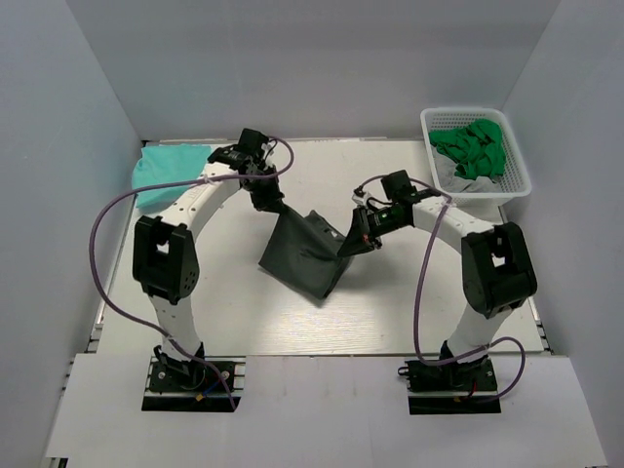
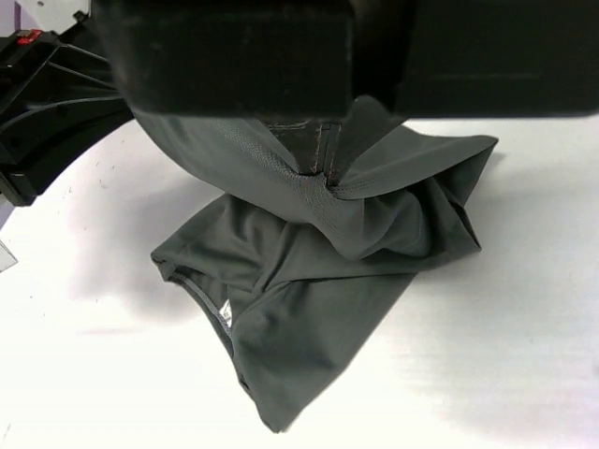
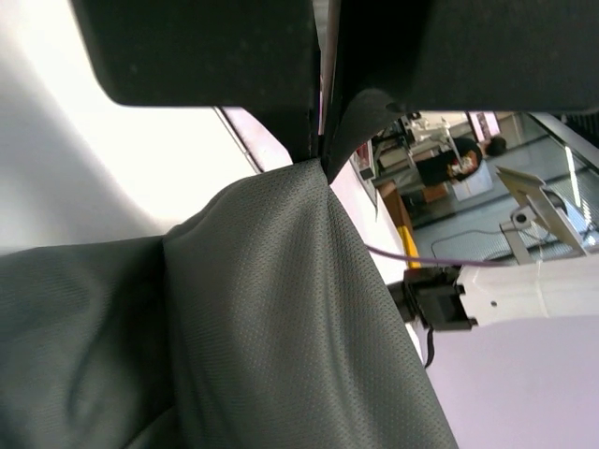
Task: Fold and stack the t-shirts
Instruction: Fold the long partially folded tshirt into a neat square
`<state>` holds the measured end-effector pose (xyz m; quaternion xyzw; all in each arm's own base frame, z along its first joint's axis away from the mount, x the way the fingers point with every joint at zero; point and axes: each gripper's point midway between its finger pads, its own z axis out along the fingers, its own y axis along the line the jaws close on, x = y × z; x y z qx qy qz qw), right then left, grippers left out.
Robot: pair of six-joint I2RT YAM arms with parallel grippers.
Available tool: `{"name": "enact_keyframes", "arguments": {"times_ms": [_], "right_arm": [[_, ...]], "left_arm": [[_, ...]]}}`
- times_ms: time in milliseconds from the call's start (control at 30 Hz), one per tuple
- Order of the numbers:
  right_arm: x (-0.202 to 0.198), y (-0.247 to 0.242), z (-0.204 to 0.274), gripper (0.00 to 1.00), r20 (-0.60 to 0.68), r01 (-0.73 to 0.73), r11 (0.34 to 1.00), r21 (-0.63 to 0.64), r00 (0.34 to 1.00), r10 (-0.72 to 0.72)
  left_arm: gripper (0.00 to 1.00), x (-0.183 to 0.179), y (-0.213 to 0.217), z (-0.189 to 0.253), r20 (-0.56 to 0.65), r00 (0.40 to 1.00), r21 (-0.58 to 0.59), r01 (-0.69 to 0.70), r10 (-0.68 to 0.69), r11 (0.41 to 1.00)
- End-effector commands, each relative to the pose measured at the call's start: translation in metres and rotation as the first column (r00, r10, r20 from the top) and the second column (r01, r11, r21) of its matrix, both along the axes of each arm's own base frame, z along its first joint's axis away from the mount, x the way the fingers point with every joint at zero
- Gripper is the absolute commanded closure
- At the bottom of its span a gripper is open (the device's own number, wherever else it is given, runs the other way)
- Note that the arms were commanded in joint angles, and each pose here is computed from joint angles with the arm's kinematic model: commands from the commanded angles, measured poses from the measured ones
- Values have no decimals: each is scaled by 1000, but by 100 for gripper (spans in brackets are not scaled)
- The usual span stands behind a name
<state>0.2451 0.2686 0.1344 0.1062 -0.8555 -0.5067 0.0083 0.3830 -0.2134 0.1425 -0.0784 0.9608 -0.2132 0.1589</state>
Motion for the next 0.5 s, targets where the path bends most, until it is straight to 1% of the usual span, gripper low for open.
{"name": "enact_keyframes", "arguments": {"times_ms": [0,200,267,300,333,367,400,433,467], "right_arm": [[11,-3,7,100,0,-6,999,34,1000,6],[50,-10,-6,100,-30,31,998,51,999,-30],[64,-9,-17,100,-37,30,998,53,999,-28],[77,-13,-12,100,-12,43,997,59,999,-43],[83,-14,-19,82,-26,51,998,48,998,-50],[95,-15,-21,64,-11,62,997,35,998,-62],[108,-21,-18,26,13,79,996,30,997,-80],[108,-24,-17,10,-10,82,996,19,997,-81],[127,-25,-12,10,37,82,996,24,996,-83]], "left_arm": [[100,33,4,5,64,997,22,-33,31,999],[100,59,-6,-14,58,998,23,-32,31,999],[100,74,-12,-16,93,995,4,-40,40,999],[100,84,-15,-20,107,993,-2,-40,40,999],[100,88,-19,-22,107,994,-11,-34,35,999],[95,91,-20,-23,100,994,-8,-34,35,999],[81,105,-21,-20,110,993,-22,-37,40,999],[56,103,-20,-20,85,996,-12,-38,39,999],[1,110,-21,-10,110,993,-11,-44,45,999]]}}
